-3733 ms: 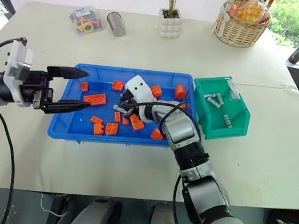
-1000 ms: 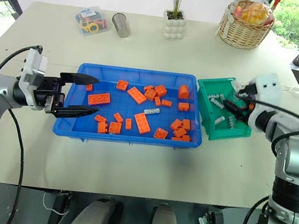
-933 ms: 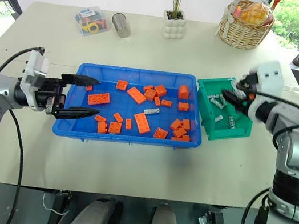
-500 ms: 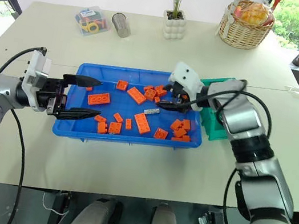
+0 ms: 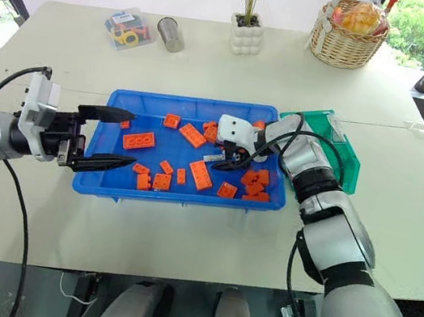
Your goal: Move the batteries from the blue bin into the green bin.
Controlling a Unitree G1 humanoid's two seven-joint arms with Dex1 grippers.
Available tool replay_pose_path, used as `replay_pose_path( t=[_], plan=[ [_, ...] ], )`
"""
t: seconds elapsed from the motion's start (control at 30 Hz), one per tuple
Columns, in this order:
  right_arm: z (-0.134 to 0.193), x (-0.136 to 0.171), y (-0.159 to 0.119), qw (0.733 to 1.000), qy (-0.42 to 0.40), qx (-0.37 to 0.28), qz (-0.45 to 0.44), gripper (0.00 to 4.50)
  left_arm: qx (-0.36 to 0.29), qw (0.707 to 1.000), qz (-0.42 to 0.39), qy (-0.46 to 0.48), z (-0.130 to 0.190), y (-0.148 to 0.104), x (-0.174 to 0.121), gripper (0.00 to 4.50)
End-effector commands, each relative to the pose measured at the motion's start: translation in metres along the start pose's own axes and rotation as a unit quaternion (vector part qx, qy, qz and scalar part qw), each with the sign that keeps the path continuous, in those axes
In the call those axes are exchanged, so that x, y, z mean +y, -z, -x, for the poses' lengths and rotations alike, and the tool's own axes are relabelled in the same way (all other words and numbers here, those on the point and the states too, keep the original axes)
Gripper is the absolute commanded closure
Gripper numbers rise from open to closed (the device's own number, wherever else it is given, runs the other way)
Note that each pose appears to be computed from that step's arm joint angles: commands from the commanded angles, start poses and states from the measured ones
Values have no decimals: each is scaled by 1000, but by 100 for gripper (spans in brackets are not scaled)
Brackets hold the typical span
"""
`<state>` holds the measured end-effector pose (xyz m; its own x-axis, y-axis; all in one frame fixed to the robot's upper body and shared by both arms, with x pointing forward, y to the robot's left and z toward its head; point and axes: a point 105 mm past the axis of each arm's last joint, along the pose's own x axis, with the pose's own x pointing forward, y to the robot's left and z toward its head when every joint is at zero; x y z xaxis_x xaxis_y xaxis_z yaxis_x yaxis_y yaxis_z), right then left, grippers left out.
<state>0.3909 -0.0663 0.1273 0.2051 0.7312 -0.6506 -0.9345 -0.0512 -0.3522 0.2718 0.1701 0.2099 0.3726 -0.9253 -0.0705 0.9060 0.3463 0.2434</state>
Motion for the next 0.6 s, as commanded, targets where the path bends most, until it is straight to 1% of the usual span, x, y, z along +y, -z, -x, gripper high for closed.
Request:
replay_pose_path(
  t=[0.03, 0.13, 0.17, 0.27, 0.37, 0.4, 0.43, 0.47, 0.53, 0.6],
  plan=[
    [-2, 1, 6, 1000, -2, 6, -7, 232, -6, 1000, -24, -4, 4, -13, -1, 0],
    [-1, 4, 6, 1000, -11, 2, -6, 377, -5, 1000, -24, -5, 4, -14, 0, 0],
    [0, 4, 5, 1000, -11, 0, -6, 437, -5, 1000, -24, -5, 4, -14, 0, 0],
    [8, 0, -2, 1000, 4, -19, -10, 442, -7, 1000, -25, -2, 2, -14, 2, 0],
    [29, -16, -25, 996, 60, -60, -10, 442, -9, 1000, -24, 3, -1, -13, 2, 0],
    [45, -30, -37, 989, 111, -88, -38, 442, -9, 1000, -23, 4, -1, -12, 3, 0],
    [57, -38, -45, 982, 144, -106, -59, 442, -9, 1000, -23, 4, -2, -11, 3, 0],
    [79, -48, -50, 969, 197, -125, -83, 442, -9, 1000, -21, 4, -2, -10, 4, 0],
    [105, -53, -51, 951, 255, -136, -112, 442, -9, 1000, -19, 3, -1, -9, 5, 0],
    [128, -51, -44, 933, 302, -136, -140, 442, -9, 1000, -17, 0, 0, -8, 6, 0]
  ],
)
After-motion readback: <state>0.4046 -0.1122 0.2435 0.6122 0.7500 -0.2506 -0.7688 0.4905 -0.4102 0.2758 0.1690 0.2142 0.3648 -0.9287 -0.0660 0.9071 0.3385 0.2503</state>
